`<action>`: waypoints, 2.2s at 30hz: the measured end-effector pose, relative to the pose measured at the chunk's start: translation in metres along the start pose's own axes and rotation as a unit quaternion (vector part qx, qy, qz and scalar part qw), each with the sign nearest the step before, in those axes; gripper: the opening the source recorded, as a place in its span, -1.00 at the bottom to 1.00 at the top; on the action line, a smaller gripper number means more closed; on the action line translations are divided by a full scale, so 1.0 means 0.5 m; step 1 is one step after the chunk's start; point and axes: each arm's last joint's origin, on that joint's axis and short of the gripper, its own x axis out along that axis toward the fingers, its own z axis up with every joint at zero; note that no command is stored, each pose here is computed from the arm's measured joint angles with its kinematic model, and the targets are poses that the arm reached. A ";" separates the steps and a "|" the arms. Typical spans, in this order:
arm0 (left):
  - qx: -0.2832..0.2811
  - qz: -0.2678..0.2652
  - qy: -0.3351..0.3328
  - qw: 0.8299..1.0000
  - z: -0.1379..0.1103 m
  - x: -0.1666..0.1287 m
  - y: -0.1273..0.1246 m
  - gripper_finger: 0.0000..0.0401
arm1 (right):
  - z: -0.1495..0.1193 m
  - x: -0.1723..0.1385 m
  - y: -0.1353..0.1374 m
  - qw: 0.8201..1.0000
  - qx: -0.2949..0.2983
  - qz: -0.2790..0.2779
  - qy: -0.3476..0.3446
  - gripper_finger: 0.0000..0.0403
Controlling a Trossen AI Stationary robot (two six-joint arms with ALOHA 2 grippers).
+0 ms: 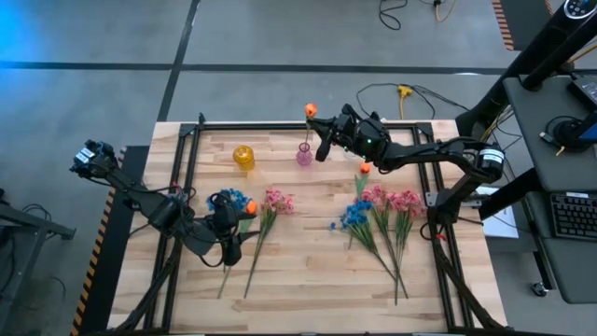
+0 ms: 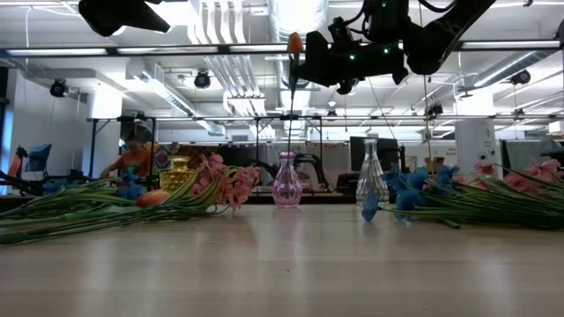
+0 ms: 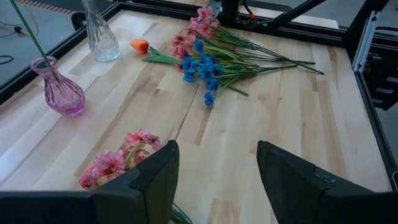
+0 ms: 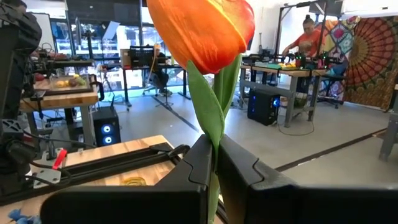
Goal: Sort flowers into vase by color
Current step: Put the bottom right orange flower into the violet vase, then put the left blue flowers into the yellow vase
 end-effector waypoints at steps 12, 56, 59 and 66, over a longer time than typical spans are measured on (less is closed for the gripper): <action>0.000 0.000 0.000 1.000 0.000 0.000 0.000 -0.01 | -0.009 0.000 -0.001 1.000 0.004 -0.012 0.024 -0.44; -0.070 -0.010 0.039 0.997 -0.016 0.016 -0.010 -0.01 | 0.085 -0.181 0.034 0.957 0.096 0.000 0.275 0.17; -0.105 -0.017 0.060 0.992 -0.022 0.019 -0.012 -0.01 | 0.091 -0.198 0.053 0.951 0.109 0.015 0.288 0.17; -0.188 -0.010 0.136 0.973 -0.043 0.018 -0.006 -0.01 | 0.091 -0.234 0.104 0.933 0.132 0.053 0.331 0.17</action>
